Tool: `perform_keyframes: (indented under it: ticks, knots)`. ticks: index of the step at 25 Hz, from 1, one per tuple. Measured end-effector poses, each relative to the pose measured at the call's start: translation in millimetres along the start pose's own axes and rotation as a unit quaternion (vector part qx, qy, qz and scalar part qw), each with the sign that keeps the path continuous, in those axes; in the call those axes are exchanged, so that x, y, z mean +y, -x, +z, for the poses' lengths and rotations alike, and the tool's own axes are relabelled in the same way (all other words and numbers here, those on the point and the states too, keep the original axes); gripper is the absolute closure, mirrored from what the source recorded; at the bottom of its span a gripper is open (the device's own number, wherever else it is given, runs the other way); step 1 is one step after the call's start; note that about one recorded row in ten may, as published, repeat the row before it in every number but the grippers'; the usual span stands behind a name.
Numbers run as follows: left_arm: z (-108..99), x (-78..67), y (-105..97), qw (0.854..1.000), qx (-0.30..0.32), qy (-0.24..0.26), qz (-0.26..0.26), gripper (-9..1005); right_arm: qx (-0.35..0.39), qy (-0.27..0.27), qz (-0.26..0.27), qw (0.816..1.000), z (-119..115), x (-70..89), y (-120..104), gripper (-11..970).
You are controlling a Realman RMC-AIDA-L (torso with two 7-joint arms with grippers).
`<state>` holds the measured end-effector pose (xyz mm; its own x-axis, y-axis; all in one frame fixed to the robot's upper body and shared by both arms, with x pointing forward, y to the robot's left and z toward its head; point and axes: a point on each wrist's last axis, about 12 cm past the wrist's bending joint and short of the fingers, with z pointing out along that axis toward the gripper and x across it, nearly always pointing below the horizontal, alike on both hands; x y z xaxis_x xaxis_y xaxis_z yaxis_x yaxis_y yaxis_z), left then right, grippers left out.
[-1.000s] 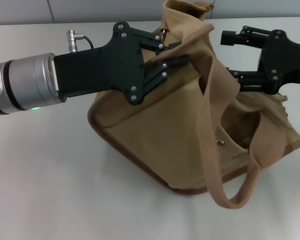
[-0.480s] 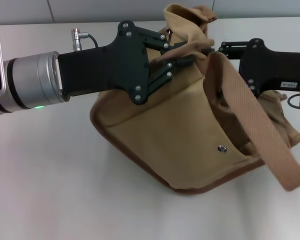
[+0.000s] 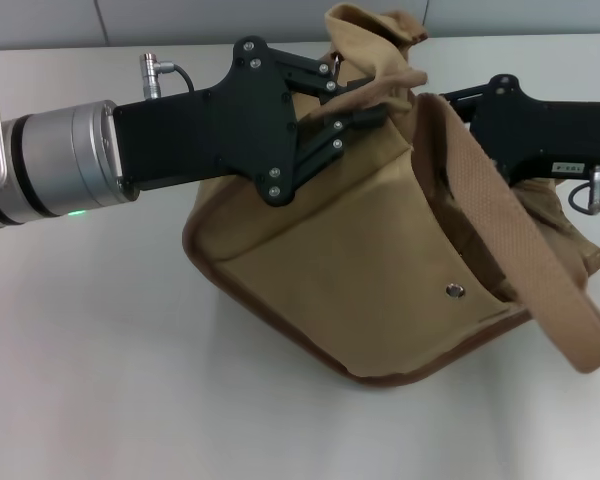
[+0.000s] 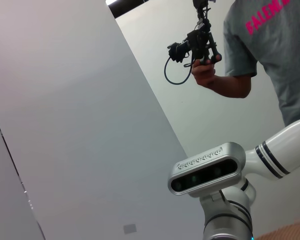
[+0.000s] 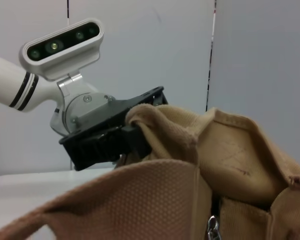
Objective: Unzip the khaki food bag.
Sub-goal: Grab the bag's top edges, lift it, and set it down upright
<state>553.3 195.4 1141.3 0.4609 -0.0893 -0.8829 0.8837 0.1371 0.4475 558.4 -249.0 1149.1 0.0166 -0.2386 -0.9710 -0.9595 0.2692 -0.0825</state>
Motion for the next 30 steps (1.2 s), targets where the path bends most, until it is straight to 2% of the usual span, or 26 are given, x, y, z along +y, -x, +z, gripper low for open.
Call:
perform_keyframes:
  ticks: [7, 13, 26, 30]
  knots:
    - [1, -0.7, 0, 1.000, 0.001, -0.006, 0.000, 904, 0.018, 0.016, -0.013, 1.000, 7, 2.8, -1, 719]
    - [1, -0.6, 0, 1.000, 0.001, -0.007, 0.000, 902, 0.028, 0.035, -0.025, 0.999, 13, 5.4, 1, 624]
    - [1, -0.8, 0, 1.000, -0.001, -0.008, 0.000, 898, 0.056, 0.043, -0.038, 0.997, 23, 2.8, 3, 569]
    - [1, -1.0, 1, 1.000, -0.002, -0.006, 0.000, 897, 0.045, 0.031, -0.048, 0.997, 20, 4.2, 0, 698]
